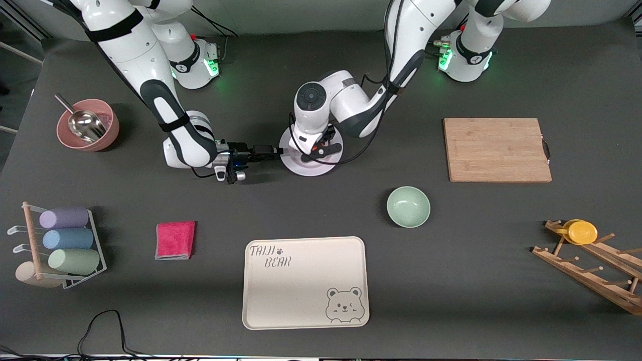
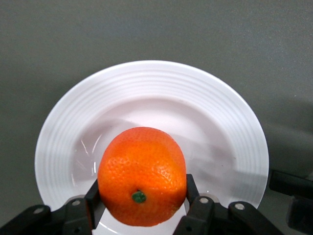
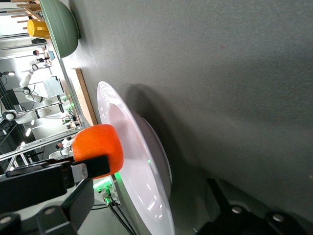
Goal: Place orange and plate with both arms
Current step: 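Lower the orange onto the plate and open the left gripper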
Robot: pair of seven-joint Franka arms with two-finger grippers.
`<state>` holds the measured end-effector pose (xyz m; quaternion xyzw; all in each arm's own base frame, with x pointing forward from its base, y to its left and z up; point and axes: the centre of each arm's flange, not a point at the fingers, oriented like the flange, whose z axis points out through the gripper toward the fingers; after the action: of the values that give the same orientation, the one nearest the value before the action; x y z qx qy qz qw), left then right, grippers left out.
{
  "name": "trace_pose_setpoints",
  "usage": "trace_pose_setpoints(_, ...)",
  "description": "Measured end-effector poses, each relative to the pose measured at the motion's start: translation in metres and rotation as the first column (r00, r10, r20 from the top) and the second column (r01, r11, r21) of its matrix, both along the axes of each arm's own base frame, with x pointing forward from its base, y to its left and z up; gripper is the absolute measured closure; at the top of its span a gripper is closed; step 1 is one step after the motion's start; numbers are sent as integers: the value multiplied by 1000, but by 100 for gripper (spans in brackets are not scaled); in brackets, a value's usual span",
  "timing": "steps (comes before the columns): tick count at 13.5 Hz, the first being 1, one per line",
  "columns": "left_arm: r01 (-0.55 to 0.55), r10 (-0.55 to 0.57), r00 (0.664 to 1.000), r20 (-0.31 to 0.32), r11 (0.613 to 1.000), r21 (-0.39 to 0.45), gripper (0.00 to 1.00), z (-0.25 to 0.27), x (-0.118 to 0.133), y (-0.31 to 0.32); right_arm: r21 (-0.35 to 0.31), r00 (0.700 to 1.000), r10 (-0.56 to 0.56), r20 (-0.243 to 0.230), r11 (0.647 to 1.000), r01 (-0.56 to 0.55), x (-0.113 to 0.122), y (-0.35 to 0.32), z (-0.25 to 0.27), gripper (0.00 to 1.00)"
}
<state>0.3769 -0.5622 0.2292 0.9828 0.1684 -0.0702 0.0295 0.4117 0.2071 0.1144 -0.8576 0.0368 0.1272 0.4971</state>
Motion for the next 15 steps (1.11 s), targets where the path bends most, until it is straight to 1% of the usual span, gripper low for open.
trace_pose_setpoints(4, -9, 9, 1000, -2, 1000, 1, 33, -7, -4, -3, 1, 1000, 6, 8, 1000, -6, -1, 0, -2, 0)
trace_pose_setpoints(5, -10, 10, 1000, -2, 1000, 1, 29, -8, -4, -2, 2, 1000, 7, 9, 1000, -7, -1, 0, -2, 0)
trace_pose_setpoints(6, -12, 12, 1000, -1, 1000, 0, 18, -7, -3, -3, 2, 1000, 7, 9, 1000, -7, -1, 0, -2, 0)
trace_pose_setpoints(7, -19, 19, 1000, 7, 1000, -3, 1, -4, 2, -1, 1, 1000, 7, 9, 1000, -7, -1, 0, -2, 0)
trace_pose_setpoints(8, -24, 24, 1000, 9, 1000, 6, 0, 0, 7, 1, 2, 1000, 8, 11, 1000, -8, -1, 0, -2, 0)
trace_pose_setpoints(9, -32, 32, 999, 7, 999, 40, 0, 10, 18, 10, 3, 1000, 11, 14, 1000, -11, -1, 0, -2, 0)
trace_pose_setpoints(11, -27, 26, 1000, 11, 995, 98, 0, 50, 55, 39, 11, 1000, -1, 20, 1000, 1, -2, 0, -4, 0)
trace_pose_setpoints(13, -22, 19, 999, 27, 994, 110, 0, 112, 102, 87, 26, 999, -18, 33, 1000, 17, -3, 2, -5, 0)
trace_pose_setpoints(15, 20, -23, 999, 26, 993, 117, 0, 164, 140, 147, 31, 999, -19, 40, 999, 17, -4, 2, -5, 0)
